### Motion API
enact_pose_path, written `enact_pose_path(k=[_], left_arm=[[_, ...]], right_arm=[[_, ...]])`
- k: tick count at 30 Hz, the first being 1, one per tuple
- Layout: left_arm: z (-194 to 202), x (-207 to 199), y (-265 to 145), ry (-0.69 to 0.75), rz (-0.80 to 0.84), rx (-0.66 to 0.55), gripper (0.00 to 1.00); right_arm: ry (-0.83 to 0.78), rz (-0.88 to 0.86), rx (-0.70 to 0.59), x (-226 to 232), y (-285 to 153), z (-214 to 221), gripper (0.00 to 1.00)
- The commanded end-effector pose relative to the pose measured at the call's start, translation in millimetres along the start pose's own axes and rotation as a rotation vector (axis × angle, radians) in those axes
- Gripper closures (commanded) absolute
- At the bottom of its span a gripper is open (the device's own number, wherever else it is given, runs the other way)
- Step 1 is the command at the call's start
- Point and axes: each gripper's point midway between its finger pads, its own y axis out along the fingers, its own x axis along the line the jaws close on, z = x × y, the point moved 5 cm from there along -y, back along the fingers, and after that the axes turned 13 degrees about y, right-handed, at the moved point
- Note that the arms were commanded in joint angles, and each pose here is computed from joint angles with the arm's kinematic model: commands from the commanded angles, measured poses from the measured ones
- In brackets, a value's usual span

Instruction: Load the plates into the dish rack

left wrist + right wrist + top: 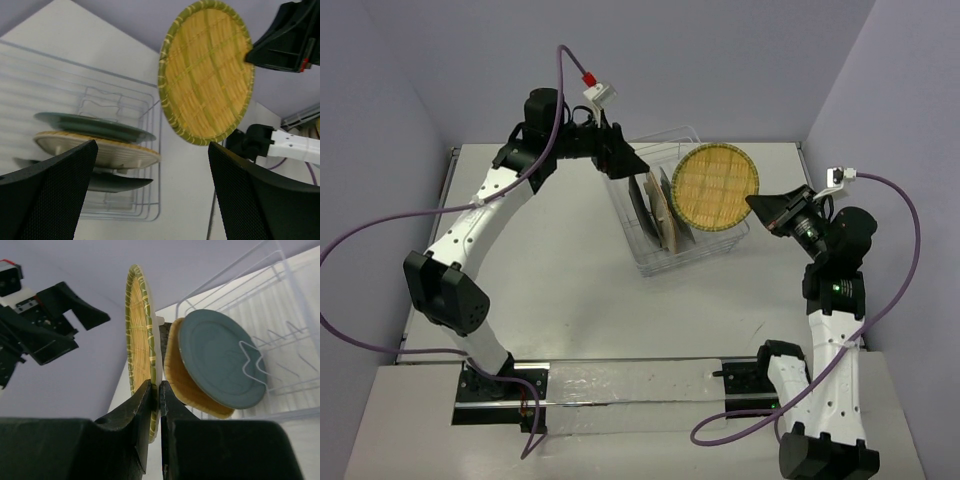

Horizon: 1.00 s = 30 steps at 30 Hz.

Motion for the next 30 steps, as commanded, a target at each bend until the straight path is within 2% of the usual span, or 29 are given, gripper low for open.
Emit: enact_pose_path(k=[1, 6, 9, 18, 19, 20, 22, 27, 29, 30], left_arm=[[-8, -23, 16, 0.020, 0.189, -0.056, 0.01], [-9, -38, 32, 0.037, 0.224, -0.060, 0.01], [-7, -41, 44, 0.031, 0.225, -0.044, 0.10], [-8, -47, 52, -0.001, 0.296, -0.046, 0.66], [-8, -46, 52, -0.004, 0.286, -0.047, 0.79], [-9, -45, 52, -0.009, 0.277, -0.048, 0.88], [-10, -44, 53, -0.021, 0.256, -0.048, 0.99], [-19, -44, 46, -0.032, 0.186, -0.081, 1.00], [-28, -48, 38, -0.016, 0.150, -0.115, 1.00], [-30, -46, 36, -0.020, 0.107, -0.129, 1.00]], right_arm=[[-0.076, -0.233, 0.007, 43, 0, -7, 1.00], [-0.059, -0.298, 0.029, 47, 4, -4, 1.00], [-0.043, -0.328, 0.052, 46, 8, -2, 1.00], [-0.008, -0.322, 0.072, 34, 17, 0, 1.00], [-0.011, -0.318, 0.074, 33, 18, 0, 1.00], [-0.015, -0.314, 0.079, 31, 20, 1, 1.00], [-0.026, -0.303, 0.089, 29, 23, 2, 1.00], [-0.071, -0.271, 0.124, 26, 33, 5, 1.00], [-0.077, -0.256, 0.138, 23, 38, 5, 0.94], [-0.075, -0.250, 0.139, 21, 40, 5, 0.87]])
